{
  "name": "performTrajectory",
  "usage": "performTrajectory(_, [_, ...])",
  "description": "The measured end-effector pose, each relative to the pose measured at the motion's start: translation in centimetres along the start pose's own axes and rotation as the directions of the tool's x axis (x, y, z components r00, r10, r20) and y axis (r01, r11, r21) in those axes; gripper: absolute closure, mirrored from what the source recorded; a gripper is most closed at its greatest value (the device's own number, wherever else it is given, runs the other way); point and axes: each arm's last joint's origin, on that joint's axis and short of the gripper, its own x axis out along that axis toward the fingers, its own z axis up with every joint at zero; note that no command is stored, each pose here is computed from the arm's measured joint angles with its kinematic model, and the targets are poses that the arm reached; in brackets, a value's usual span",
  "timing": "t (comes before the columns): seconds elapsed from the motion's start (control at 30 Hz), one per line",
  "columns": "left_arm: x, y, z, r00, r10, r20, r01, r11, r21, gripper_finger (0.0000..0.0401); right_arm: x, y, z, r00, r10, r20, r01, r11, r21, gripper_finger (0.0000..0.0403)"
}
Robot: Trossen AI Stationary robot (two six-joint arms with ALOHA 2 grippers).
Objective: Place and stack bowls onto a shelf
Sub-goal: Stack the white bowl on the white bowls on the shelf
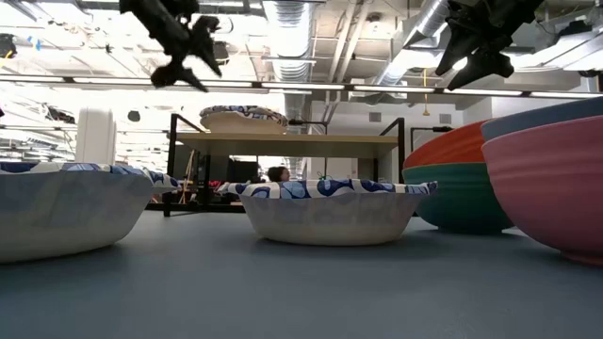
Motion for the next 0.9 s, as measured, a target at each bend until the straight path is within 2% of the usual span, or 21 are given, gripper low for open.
performTrajectory(0.17, [-2.0, -3.5, -2.6, 0.991, -0.116, -0.060, 0.123, 0.983, 0.139, 0.0193, 0.0, 0.0, 0.0, 1.000, 0.000, 0.000, 0.000, 1.000, 0.000, 0.0143])
performTrajectory(0.3, [-3.3, -7.1, -5.0, 0.967, -0.235, -0.101, 0.253, 0.933, 0.257, 0.0193, 0.0, 0.0, 0.0, 1.000, 0.000, 0.000, 0.000, 1.000, 0.000, 0.0143])
performTrajectory(0.37, [-3.5, -8.8, -6.1, 0.958, -0.267, -0.101, 0.285, 0.916, 0.284, 0.0193, 0.0, 0.0, 0.0, 1.000, 0.000, 0.000, 0.000, 1.000, -0.001, 0.0143])
performTrajectory(0.6, [-2.2, -13.8, -10.1, 0.976, -0.206, -0.071, 0.218, 0.910, 0.354, 0.0193, 0.0, 0.0, 0.0, 1.000, 0.000, 0.000, 0.000, 1.000, -0.003, 0.0143])
performTrajectory(0.77, [0.9, -16.6, -12.9, 0.985, -0.144, -0.098, 0.170, 0.918, 0.358, 0.0193, 0.0, 0.0, 0.0, 1.000, 0.000, 0.000, 0.000, 1.000, -0.003, 0.0143])
performTrajectory(0.9, [4.6, -18.2, -15.6, 0.978, -0.077, -0.193, 0.145, 0.918, 0.369, 0.0193, 0.0, 0.0, 0.0, 1.000, 0.000, 0.000, 0.000, 1.000, 0.000, 0.0143])
